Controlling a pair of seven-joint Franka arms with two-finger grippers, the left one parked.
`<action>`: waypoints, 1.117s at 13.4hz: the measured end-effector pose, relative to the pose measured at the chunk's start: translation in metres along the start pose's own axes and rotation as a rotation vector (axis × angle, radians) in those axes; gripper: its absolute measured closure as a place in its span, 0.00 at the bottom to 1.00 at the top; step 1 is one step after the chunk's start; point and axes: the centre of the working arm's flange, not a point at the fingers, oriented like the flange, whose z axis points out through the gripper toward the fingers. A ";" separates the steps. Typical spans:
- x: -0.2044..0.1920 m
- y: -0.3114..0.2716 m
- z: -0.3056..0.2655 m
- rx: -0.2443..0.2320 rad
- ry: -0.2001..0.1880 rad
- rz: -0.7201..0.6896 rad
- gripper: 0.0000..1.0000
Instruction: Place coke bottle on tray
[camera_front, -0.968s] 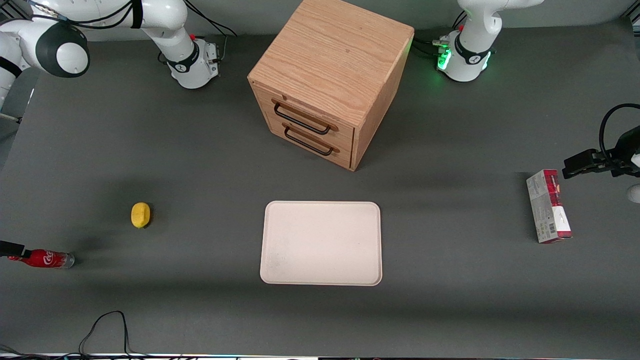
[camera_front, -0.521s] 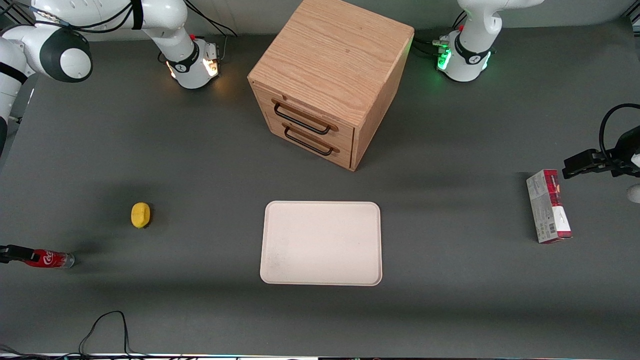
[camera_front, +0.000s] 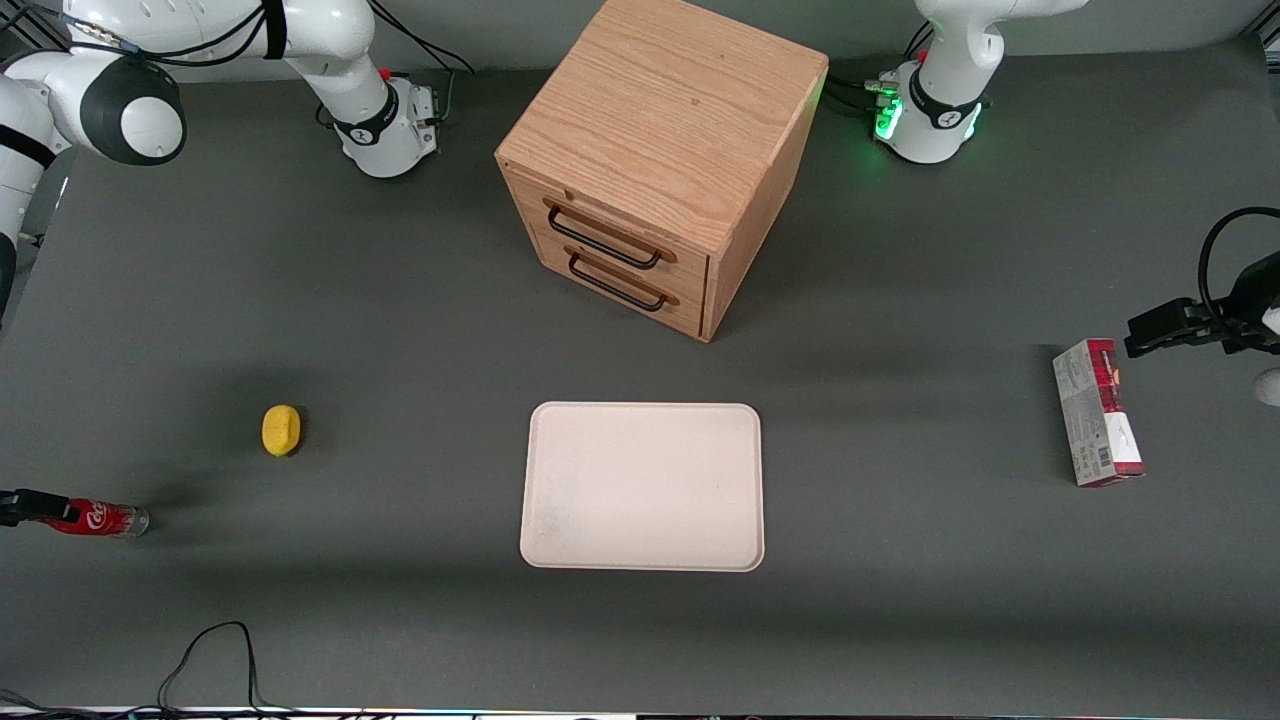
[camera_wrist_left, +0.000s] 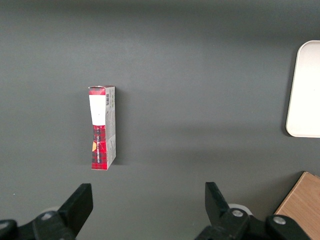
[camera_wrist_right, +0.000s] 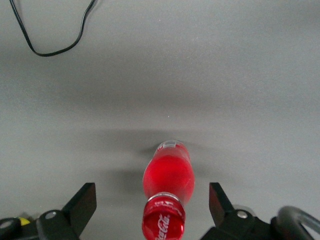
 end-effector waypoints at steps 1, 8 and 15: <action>0.000 0.000 0.001 0.000 -0.002 0.000 0.00; -0.002 0.003 0.003 0.000 -0.008 -0.009 0.22; -0.003 0.005 0.003 -0.013 -0.015 -0.056 0.66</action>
